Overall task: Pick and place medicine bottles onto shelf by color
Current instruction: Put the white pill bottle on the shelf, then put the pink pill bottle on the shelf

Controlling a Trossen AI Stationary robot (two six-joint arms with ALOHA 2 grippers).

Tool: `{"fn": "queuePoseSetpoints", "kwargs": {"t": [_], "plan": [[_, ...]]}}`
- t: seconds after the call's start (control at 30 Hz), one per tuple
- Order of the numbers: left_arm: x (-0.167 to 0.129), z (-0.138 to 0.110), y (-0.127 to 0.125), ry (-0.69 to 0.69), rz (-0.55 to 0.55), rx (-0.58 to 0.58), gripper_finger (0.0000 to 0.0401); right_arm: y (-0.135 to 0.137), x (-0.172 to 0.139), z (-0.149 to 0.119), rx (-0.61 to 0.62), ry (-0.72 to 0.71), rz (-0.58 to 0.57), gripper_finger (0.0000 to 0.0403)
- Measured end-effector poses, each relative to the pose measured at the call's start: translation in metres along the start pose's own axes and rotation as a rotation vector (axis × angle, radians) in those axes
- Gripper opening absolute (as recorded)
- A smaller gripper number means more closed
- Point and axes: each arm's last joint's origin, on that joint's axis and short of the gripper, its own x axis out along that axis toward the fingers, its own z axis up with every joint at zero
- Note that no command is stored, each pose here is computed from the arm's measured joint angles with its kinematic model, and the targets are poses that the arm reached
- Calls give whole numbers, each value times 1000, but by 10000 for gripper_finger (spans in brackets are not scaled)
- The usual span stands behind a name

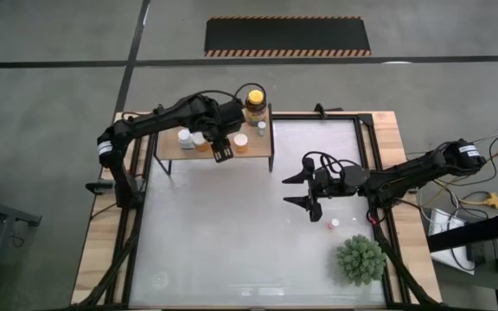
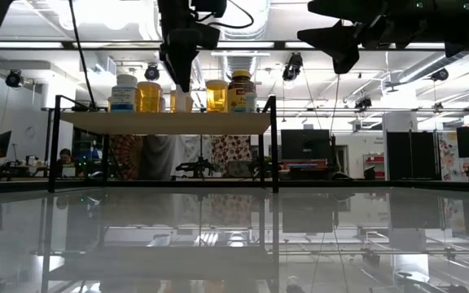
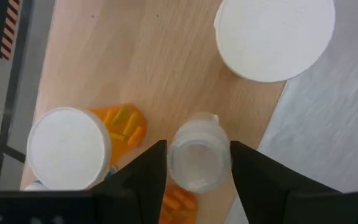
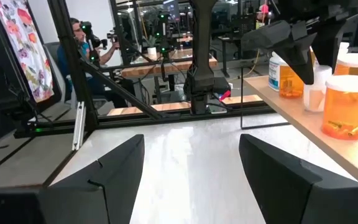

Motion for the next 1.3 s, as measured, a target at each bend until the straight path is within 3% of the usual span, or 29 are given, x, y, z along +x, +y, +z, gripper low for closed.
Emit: {"fn": "queuePoseSetpoints", "kwargs": {"t": [0.5,0.67,0.73,0.9,1.07,1.3], "plan": [[-14,-6,3,-31,1,-27,168,0,0,0,8,0,0,253],[-34,-16,5,-85,-2,-33,168,1,1,2,90,53,4,249],[-45,-20,2,-122,-11,-53,168,2,4,6,142,157,11,249],[-73,-25,-22,-287,-65,-41,168,7,2,15,325,652,-1,248],[-99,-24,-63,-511,-143,69,169,13,-13,25,512,1035,-227,241],[-111,-36,-122,-663,-180,234,169,29,-36,22,664,1319,-469,235]]}}
